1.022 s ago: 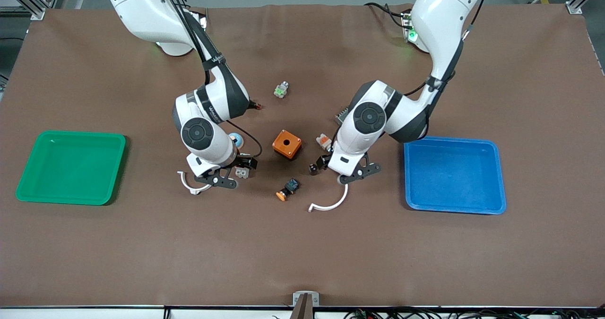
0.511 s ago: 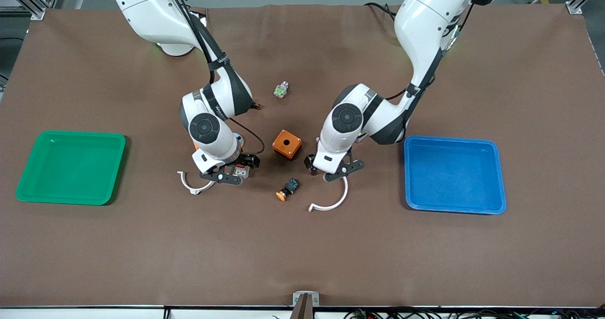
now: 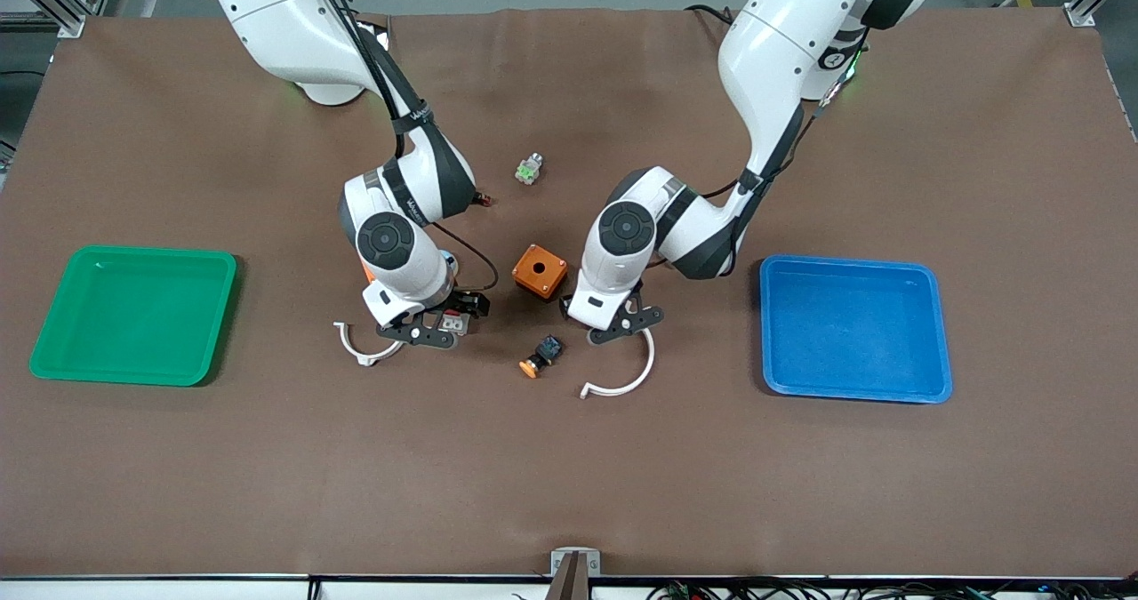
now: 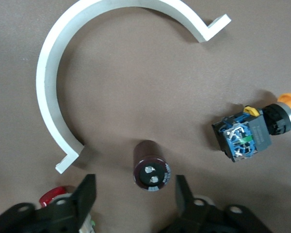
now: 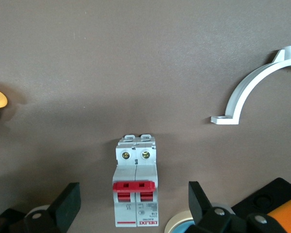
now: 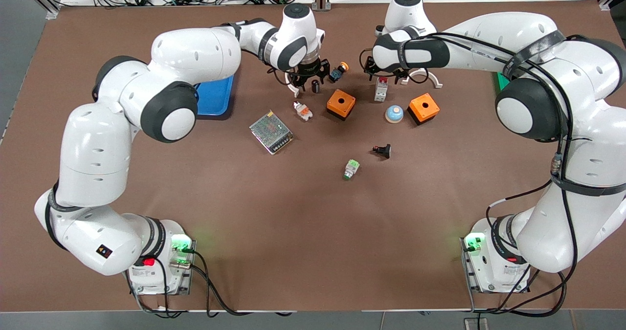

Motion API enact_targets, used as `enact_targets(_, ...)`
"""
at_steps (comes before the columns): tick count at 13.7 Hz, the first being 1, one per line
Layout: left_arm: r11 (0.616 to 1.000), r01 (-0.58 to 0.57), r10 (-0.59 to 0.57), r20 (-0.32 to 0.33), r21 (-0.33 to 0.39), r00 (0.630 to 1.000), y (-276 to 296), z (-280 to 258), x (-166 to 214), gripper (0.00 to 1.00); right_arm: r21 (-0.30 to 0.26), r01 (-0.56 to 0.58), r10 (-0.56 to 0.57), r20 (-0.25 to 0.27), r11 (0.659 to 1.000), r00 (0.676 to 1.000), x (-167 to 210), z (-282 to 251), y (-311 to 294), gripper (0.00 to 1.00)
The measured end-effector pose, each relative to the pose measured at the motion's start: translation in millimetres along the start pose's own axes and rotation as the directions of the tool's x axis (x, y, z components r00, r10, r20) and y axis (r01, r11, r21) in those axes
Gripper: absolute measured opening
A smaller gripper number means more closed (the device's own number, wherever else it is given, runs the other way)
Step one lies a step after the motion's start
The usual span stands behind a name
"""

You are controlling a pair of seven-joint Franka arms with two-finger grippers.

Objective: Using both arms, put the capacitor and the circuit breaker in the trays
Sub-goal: 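Close the right gripper on the breaker while the left gripper grasps the capacitor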

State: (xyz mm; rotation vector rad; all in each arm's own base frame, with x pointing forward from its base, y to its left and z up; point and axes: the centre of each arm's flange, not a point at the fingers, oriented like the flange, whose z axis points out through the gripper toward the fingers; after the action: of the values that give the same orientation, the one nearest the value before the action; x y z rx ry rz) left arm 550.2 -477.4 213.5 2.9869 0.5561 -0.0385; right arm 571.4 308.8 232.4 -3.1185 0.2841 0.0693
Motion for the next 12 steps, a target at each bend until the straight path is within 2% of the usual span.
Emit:
enact_targets(1, 1.000, 0.000, 0.000, -0.001, 0.000, 1.000, 0.8, 1.5, 0.7, 0.68, 0.000, 0.001, -0.001, -0.001, 1.000, 1.000, -0.7, 1.6, -0.4, 0.96)
enact_targets(2, 1.000, 0.002, -0.002, -0.002, 0.002, 1.000, 0.5, 3.9, 1.6, 0.62, 0.001, 0.004, -0.004, -0.003, 1.000, 1.000, -1.2, 2.9, -0.6, 0.96)
enact_targets(4, 1.000, 0.016, -0.016, -0.005, 0.009, 1.000, 0.4, 7.8, 1.2, 0.42, -0.001, 0.008, -0.008, -0.003, 1.000, 1.000, -2.1, 4.7, -0.2, 0.82)
enact_targets(5, 1.000, 0.025, -0.025, -0.005, 0.009, 1.000, 1.3, 8.6, -0.1, 0.41, -0.001, 0.010, -0.010, -0.002, 1.000, 1.000, -2.4, 5.1, 0.0, 0.80)
enact_targets(6, 1.000, 0.029, -0.029, -0.006, 0.008, 1.000, 2.5, 8.4, -1.3, 0.36, -0.002, 0.011, -0.011, -0.002, 1.000, 1.000, -2.5, 5.4, 0.2, 0.75)
enact_targets(7, 1.000, 0.029, -0.029, -0.006, 0.008, 1.000, 3.1, 8.3, -2.0, 0.35, -0.002, 0.011, -0.011, -0.001, 1.000, 1.000, -2.6, 5.7, 0.3, 0.74)
enact_targets(9, 1.000, 0.030, -0.030, -0.007, 0.008, 1.000, 3.2, 8.7, -1.4, 0.35, -0.003, 0.011, -0.011, 0.000, 1.000, 1.000, -3.0, 6.3, 0.6, 0.56)
enact_targets(10, 1.000, 0.030, -0.030, -0.007, 0.007, 1.000, 3.3, 8.8, -1.0, 0.35, -0.004, 0.011, -0.011, 0.000, 1.000, 1.000, -3.2, 6.7, 0.8, 0.56)
enact_targets(12, 0.999, 0.032, -0.032, -0.011, 0.005, 0.999, 3.7, 7.2, 1.1, 0.35, -0.005, 0.010, -0.010, 0.001, 1.000, 1.000, -2.8, 6.8, 1.7, 0.39)
